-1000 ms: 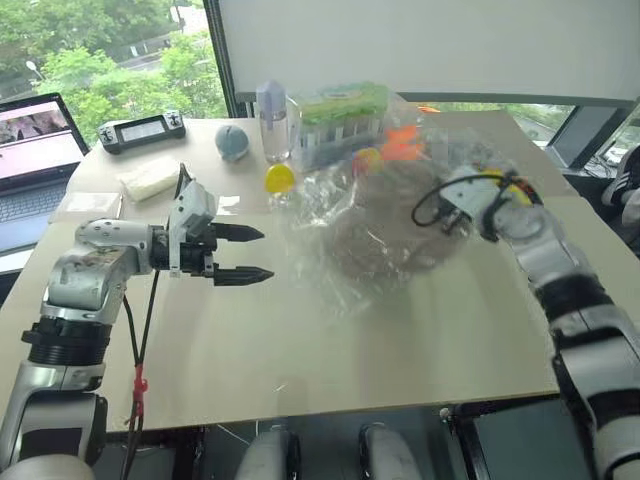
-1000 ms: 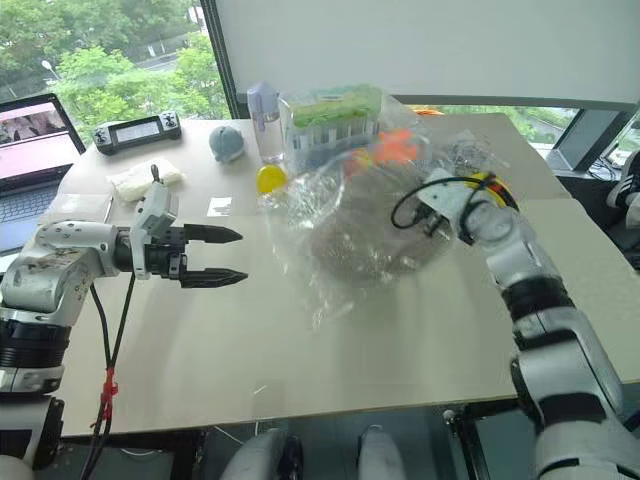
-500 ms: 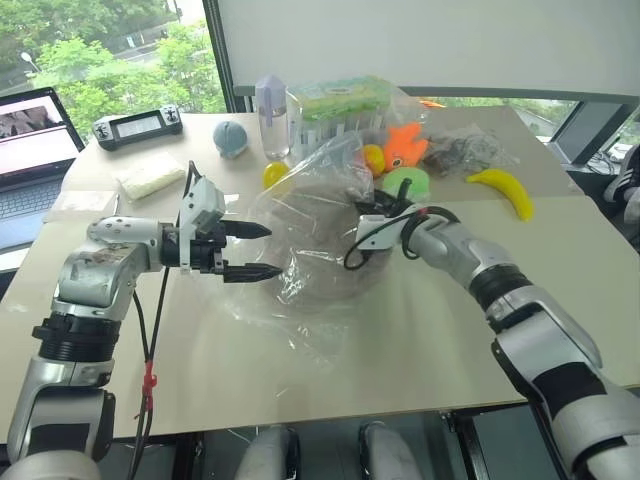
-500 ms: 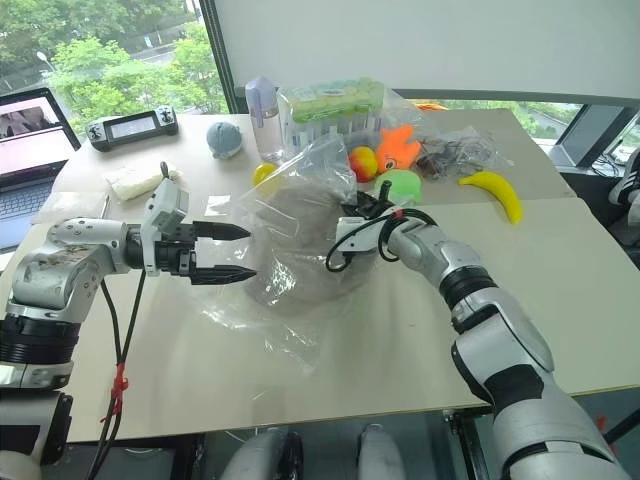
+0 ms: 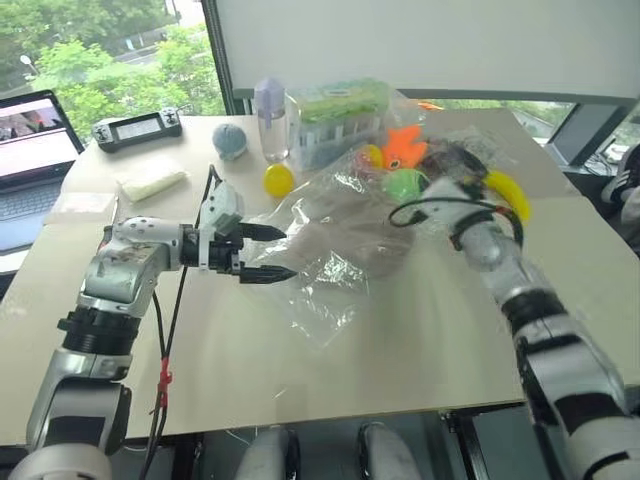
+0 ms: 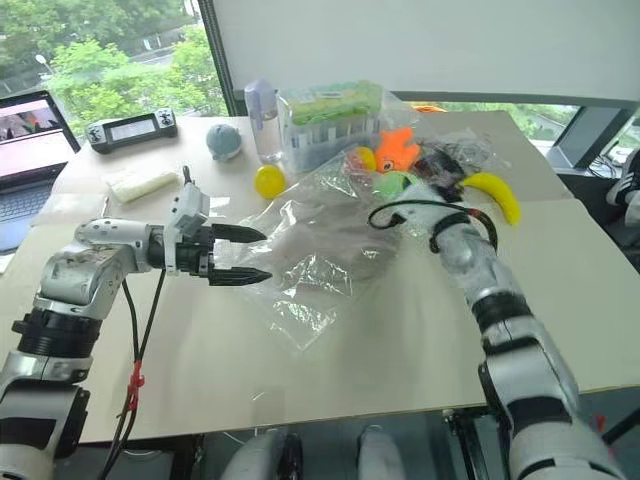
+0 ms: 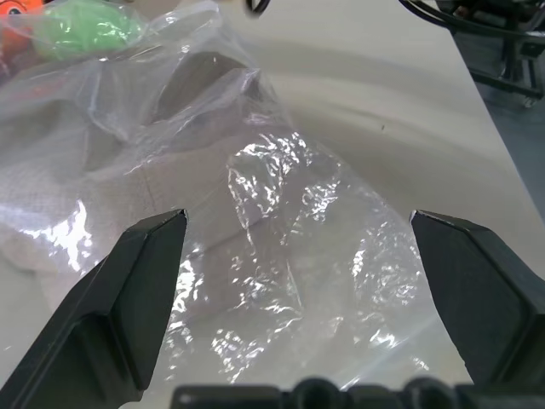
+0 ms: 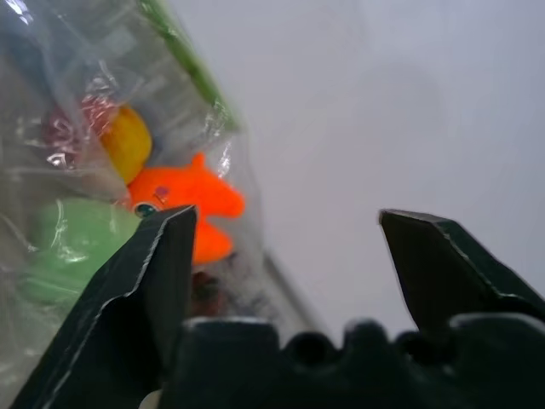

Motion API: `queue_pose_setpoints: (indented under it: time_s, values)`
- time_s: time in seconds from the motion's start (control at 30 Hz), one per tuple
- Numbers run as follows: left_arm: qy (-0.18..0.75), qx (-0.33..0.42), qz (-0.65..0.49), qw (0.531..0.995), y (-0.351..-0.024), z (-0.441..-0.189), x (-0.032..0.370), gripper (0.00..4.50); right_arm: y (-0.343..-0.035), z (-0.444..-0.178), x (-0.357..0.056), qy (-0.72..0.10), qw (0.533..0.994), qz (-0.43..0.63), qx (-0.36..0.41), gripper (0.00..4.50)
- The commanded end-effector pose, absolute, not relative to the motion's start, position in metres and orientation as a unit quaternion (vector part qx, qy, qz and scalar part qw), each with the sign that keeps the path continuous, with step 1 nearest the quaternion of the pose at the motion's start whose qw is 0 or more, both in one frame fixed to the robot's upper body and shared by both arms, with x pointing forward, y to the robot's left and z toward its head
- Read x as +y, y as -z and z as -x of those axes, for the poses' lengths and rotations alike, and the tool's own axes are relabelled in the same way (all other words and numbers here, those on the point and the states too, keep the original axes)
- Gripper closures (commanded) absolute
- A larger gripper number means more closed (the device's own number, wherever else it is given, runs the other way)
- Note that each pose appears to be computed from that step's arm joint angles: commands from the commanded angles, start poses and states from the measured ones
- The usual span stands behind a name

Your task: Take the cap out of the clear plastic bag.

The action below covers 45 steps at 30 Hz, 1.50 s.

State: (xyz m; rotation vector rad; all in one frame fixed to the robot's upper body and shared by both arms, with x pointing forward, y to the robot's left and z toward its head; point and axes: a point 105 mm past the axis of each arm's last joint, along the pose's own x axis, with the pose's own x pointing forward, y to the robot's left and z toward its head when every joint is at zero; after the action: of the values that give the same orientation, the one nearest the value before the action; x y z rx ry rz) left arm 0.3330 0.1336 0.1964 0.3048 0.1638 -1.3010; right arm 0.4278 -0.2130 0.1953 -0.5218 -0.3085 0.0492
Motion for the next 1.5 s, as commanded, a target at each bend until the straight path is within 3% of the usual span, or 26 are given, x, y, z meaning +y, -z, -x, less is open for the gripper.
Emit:
queue_pose_setpoints:
  time_s: [0.03,0.1,0.17,0.27,0.4,0.57,0.8,1.0,1.17,1.27,1.33,1.37,1.4,1.5]
  values:
    - [0.634,0.036,-0.110,0.764,-0.227,-0.329,0.127,0.00,-0.202,-0.378,-0.188,-0.191,0.979,-0.004,-0.077,0.45]
    - [0.624,0.038,-0.128,0.770,-0.225,-0.336,0.132,0.00,-0.190,-0.336,-0.159,-0.300,0.952,-0.066,0.003,0.45]
    - [0.606,0.038,-0.145,0.781,-0.222,-0.347,0.134,0.00,-0.176,-0.311,-0.143,-0.335,0.931,-0.125,0.074,0.45]
    - [0.596,0.037,-0.161,0.786,-0.218,-0.356,0.133,0.00,-0.167,-0.298,-0.135,-0.329,0.916,-0.195,0.120,0.45]
    - [0.602,0.027,-0.158,0.782,-0.218,-0.357,0.124,0.00,-0.133,-0.281,-0.120,-0.316,0.886,-0.286,0.183,0.45]
    - [0.596,0.029,-0.166,0.785,-0.216,-0.356,0.130,0.00,-0.110,-0.282,-0.144,-0.245,0.889,-0.333,0.195,0.45]
    - [0.576,0.046,-0.206,0.790,-0.203,-0.357,0.136,0.00,-0.108,-0.310,-0.180,-0.167,0.886,-0.412,0.134,0.45]
    - [0.562,0.027,-0.200,0.802,-0.211,-0.360,0.135,0.00,-0.092,-0.363,-0.175,-0.150,0.868,-0.454,0.133,0.45]
    - [0.549,0.025,-0.209,0.809,-0.211,-0.361,0.137,0.00,-0.106,-0.416,-0.166,-0.149,0.846,-0.500,0.109,0.45]
    - [0.547,0.026,-0.211,0.809,-0.209,-0.358,0.138,0.00,-0.110,-0.430,-0.144,-0.180,0.847,-0.483,0.127,0.45]
    - [0.543,0.027,-0.212,0.812,-0.209,-0.357,0.140,0.00,-0.112,-0.430,-0.131,-0.209,0.844,-0.475,0.136,0.96]
    - [0.541,0.026,-0.212,0.814,-0.210,-0.357,0.141,0.00,-0.112,-0.428,-0.128,-0.216,0.842,-0.474,0.138,0.98]
    - [0.537,0.027,-0.211,0.816,-0.210,-0.357,0.142,0.00,-0.112,-0.426,-0.125,-0.227,0.840,-0.472,0.140,1.58]
    - [0.530,0.029,-0.211,0.821,-0.209,-0.355,0.147,0.00,-0.120,-0.413,-0.119,-0.283,0.832,-0.458,0.133,2.33]
